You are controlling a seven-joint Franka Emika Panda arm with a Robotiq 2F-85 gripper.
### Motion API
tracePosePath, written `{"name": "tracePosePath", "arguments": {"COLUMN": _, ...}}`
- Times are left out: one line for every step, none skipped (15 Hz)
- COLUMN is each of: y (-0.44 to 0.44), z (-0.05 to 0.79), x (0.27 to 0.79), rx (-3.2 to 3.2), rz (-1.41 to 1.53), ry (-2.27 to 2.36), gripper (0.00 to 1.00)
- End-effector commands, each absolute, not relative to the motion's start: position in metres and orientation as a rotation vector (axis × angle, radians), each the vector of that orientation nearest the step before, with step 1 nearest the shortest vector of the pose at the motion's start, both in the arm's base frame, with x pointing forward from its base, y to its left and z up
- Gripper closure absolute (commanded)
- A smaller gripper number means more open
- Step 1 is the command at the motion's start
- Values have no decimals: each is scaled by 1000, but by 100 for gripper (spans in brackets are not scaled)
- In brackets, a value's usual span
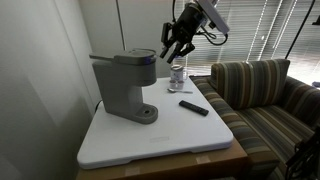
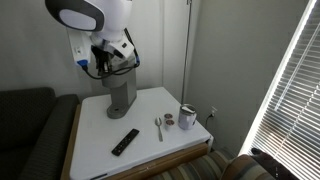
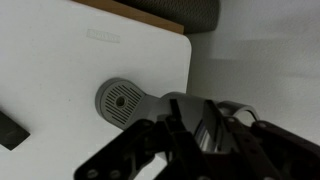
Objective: Open the top compartment of the coffee machine.
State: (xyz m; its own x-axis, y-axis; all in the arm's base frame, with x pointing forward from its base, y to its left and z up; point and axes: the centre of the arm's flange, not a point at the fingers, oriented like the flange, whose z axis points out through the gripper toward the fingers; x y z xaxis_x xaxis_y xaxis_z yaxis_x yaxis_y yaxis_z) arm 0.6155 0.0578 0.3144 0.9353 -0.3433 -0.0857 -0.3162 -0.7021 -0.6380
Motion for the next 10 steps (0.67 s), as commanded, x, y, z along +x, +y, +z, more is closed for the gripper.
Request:
{"name": "tracePosePath", "arguments": {"y": 52, "z": 312, "x": 619, "rx": -2375, "rz": -23, "ry": 405, "gripper": 97}}
{"name": "tracePosePath", "arguments": {"y": 52, "z": 312, "x": 619, "rx": -2375, "rz": -17, "ry": 394, "gripper": 100}}
{"name": "tracePosePath", "arguments": {"y": 53, "z": 311, "x": 620, "rx": -2375, "rz": -15, "ry": 387, "gripper": 100}}
{"name": "tracePosePath", "arguments": {"y": 54, "z": 310, "x": 620, "rx": -2376, "rz": -20, "ry": 385, "gripper": 100}}
{"name": "tracePosePath", "arguments": {"y": 55, "z": 310, "x": 622, "rx": -2379, "rz": -23, "ry": 383, "gripper": 100}}
{"name": "tracePosePath", "arguments": {"y": 55, "z": 310, "x": 623, "rx": -2383, "rz": -27, "ry": 391, "gripper": 100}}
{"name": "tracePosePath", "arguments": {"y": 55, "z": 311, "x": 625, "rx": -2385, "rz": -27, "ry": 392, "gripper": 100}}
{"name": "tracePosePath", "arguments": {"y": 54, "z": 312, "x": 625, "rx": -2384, "rz": -30, "ry": 392, "gripper": 100}}
{"name": "tracePosePath", "arguments": {"y": 53, "z": 313, "x": 627, "rx": -2383, "rz": -32, "ry": 394, "gripper": 100}}
{"name": "tracePosePath", "arguments": {"y": 53, "z": 313, "x": 628, "rx": -2382, "rz": -34, "ry": 395, "gripper": 100}}
